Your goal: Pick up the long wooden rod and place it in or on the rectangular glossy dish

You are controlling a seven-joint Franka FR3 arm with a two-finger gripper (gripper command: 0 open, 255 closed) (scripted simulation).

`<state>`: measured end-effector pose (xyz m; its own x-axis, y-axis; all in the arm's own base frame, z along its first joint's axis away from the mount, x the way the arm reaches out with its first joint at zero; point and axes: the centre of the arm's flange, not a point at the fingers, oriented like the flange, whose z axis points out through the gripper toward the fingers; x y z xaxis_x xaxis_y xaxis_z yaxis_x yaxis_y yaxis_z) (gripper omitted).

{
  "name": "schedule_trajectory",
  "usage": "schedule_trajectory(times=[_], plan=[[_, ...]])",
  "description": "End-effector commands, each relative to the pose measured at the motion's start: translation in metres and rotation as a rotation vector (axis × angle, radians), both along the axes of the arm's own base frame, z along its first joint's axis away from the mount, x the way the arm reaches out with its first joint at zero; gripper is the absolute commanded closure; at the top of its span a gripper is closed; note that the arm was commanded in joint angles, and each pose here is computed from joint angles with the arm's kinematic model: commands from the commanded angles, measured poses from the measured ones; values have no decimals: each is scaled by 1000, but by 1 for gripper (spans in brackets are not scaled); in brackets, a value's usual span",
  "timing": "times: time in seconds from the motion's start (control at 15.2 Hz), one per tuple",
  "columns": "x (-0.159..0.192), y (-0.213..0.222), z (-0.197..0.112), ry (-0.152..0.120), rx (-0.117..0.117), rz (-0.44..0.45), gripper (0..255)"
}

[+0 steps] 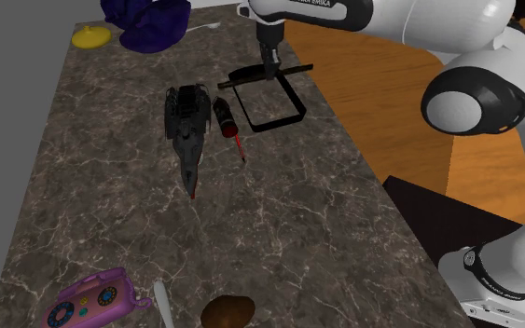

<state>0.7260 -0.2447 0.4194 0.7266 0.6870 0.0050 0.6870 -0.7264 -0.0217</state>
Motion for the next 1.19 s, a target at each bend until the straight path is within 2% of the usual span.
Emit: schedule_trajectory(times=[0.0, 0.33, 0.79, 0.86, 1.12], plan=[[1, 0, -11, -1, 0, 0, 255], [1, 0, -38, -1, 0, 0, 255], [1, 0, -38, -1, 0, 0, 255], [1, 0, -38, -1, 0, 0, 0], [1, 0, -38, -1, 0, 0, 0]])
